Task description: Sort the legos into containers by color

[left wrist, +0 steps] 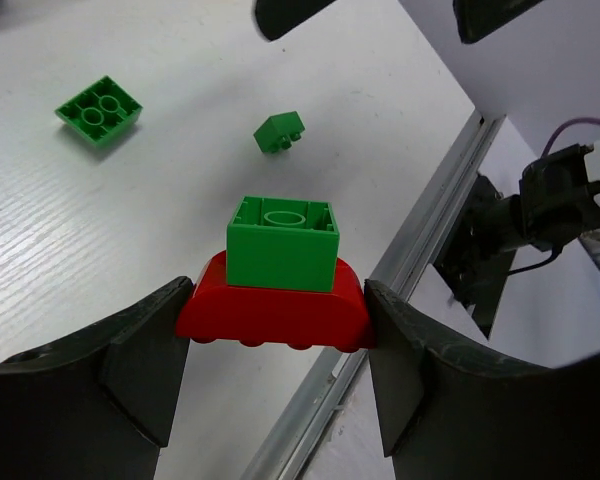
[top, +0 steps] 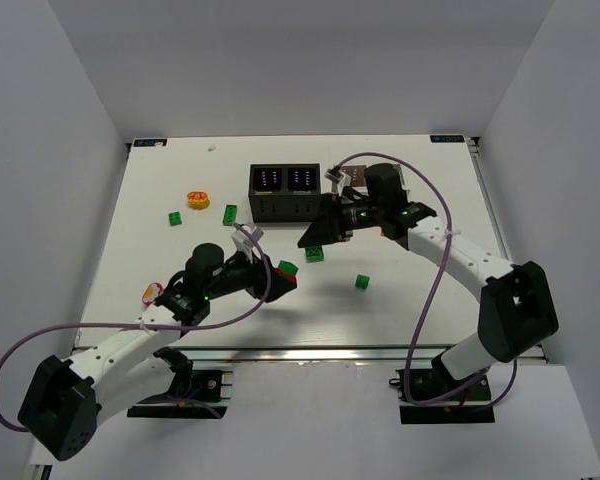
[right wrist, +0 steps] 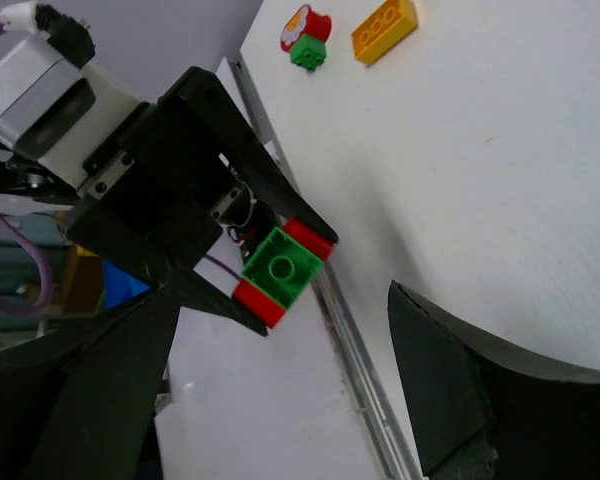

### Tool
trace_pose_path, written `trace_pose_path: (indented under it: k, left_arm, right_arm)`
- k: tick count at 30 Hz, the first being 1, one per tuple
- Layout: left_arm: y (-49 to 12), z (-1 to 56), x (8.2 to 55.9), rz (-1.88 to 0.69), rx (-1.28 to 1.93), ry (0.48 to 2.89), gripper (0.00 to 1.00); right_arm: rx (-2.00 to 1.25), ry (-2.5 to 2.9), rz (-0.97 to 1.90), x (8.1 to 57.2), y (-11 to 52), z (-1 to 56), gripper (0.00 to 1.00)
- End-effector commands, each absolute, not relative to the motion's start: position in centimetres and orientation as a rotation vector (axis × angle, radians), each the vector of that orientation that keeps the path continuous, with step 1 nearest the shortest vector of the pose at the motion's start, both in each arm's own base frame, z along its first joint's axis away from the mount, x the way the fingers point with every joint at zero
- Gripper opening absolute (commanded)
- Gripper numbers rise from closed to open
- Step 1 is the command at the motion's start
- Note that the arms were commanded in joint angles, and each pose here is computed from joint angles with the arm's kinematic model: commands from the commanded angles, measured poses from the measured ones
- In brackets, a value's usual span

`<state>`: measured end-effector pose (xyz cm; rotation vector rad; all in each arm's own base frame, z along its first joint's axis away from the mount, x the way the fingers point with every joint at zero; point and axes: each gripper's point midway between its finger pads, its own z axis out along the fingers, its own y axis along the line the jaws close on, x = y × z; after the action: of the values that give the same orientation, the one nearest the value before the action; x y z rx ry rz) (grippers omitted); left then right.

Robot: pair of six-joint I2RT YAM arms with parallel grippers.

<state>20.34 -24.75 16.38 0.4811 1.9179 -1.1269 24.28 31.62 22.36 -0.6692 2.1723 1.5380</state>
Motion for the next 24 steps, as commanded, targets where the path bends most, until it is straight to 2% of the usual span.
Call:
trace_pose_path:
  k: [1,14,24]
  left_arm:
    - [-26.2,18.9,21.1,-1.092,0.552,1.832,0.25]
    - [-26.0,19.8,23.6,-0.918,0.554,1.829,0.25]
    - [-26.3,19.3,23.8,-0.922,0.561,1.842,0.25]
  right_arm:
    - [-0.6,2.17,1.685,24.1,33.7,24.6,0.89]
    - [-0.58,2.271,1.669,23.0,35.3,23.3,0.89]
    - [-0.595,2.284,1.623,23.0,35.9,22.8,0.8]
